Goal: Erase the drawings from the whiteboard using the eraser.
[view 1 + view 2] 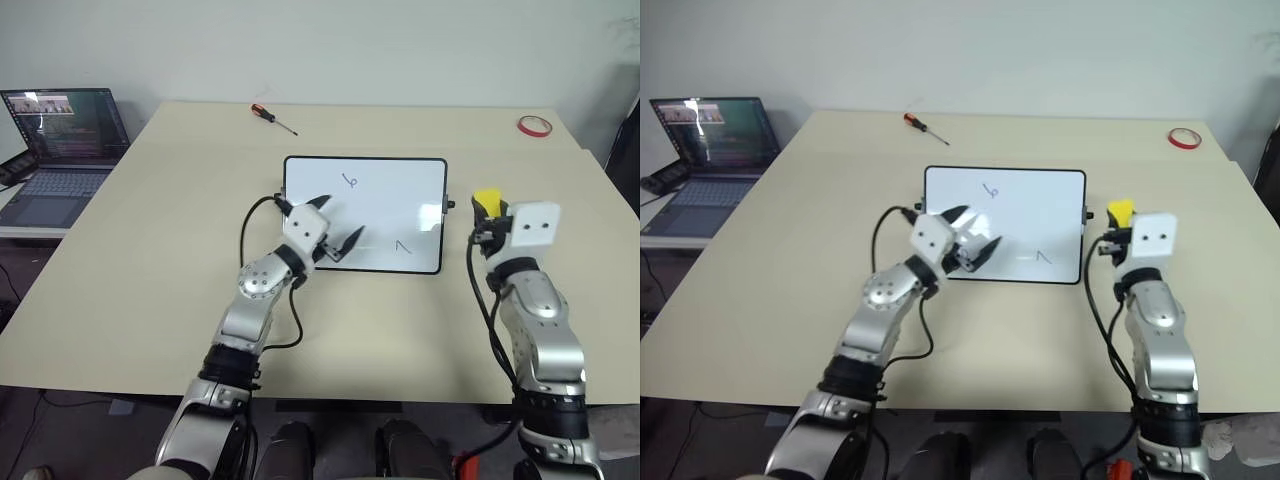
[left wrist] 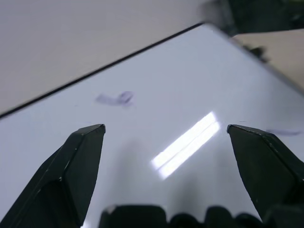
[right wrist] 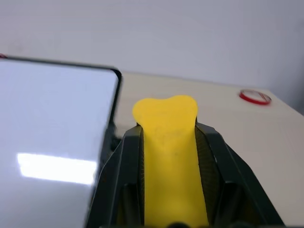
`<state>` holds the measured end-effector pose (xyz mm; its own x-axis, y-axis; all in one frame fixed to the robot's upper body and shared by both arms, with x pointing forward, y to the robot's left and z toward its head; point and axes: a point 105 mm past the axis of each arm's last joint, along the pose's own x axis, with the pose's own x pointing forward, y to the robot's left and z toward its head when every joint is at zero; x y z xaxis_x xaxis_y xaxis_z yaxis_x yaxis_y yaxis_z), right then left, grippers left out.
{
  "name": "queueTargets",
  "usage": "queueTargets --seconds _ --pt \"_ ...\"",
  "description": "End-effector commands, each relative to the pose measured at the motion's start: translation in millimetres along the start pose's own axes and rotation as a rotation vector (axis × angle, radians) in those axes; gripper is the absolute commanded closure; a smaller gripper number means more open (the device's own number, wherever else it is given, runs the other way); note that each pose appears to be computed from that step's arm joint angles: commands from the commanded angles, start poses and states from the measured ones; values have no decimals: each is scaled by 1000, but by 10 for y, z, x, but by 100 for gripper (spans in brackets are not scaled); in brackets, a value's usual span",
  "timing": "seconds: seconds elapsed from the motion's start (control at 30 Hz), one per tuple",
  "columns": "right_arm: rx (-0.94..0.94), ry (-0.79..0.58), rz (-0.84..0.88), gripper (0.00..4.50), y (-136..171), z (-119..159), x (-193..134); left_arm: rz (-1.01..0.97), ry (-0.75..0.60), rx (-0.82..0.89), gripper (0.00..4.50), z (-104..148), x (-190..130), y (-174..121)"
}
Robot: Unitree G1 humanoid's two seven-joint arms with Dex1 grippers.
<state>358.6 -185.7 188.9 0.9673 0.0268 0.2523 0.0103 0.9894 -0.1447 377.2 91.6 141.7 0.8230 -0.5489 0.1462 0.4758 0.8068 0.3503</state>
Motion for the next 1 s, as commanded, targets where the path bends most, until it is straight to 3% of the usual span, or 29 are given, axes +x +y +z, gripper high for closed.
queueTargets --seconds 0.03,0.13,0.27,0.5,0.7,0.83,1.0 --pt "6 -100 59 339 221 208 174 121 -8 20 0 45 -117 153" --pt "18 -122 86 339 324 236 255 161 13 21 0 1 -166 185" --pt "69 -168 226 339 826 338 454 177 20 9 0 -39 -239 170" --pt "55 -181 357 339 1274 323 592 181 1 17 0 34 -251 235" --pt "-54 -107 387 339 1438 143 722 145 -8 -5 0 60 -230 146" --pt "-125 -6 361 339 1411 -54 808 113 -27 -3 0 122 -185 67" --pt "-157 5 345 339 1388 -83 838 93 -36 11 0 163 -150 23"
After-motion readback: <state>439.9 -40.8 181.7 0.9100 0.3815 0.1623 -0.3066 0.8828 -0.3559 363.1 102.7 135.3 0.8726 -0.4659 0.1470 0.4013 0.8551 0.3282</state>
